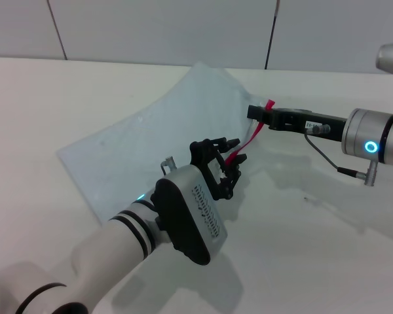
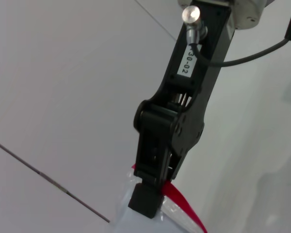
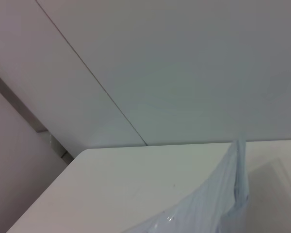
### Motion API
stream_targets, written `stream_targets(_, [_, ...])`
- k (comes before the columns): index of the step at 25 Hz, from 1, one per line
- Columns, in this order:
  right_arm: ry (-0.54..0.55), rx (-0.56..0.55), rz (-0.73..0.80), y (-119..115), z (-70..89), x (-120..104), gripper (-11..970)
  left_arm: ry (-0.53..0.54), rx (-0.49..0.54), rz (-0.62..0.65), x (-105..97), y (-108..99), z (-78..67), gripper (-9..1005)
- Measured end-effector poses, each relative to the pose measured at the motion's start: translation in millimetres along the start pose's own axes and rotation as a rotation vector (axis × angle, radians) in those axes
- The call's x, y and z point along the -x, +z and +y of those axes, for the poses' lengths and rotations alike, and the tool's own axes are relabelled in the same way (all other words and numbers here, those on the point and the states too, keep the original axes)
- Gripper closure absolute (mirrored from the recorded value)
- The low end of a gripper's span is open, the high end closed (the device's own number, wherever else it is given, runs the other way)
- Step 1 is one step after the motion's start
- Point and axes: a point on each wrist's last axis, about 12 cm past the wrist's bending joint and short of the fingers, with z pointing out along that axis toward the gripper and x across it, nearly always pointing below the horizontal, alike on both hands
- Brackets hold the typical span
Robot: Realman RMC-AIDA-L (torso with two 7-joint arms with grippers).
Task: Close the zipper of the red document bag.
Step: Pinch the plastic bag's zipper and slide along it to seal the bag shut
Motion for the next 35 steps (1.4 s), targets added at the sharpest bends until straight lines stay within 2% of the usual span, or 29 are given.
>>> stream_targets(21, [-0.013, 0.015, 0.008, 2.5, 3.2, 1.4, 915, -0.009, -0.007, 0.000, -6.8, 5.3, 8.1, 717])
stream_targets(32, [-0.014, 0.016, 0.010, 2.4, 3.3, 0.8, 915, 0.007, -0.032, -0.003, -8.1, 4.9, 5.2, 798])
stream_targets(35, [-0.013, 0.016, 0.009, 2.3, 3.2, 0.6, 915, 0.006, -0.031, -0.003, -8.2, 4.5, 5.1, 856])
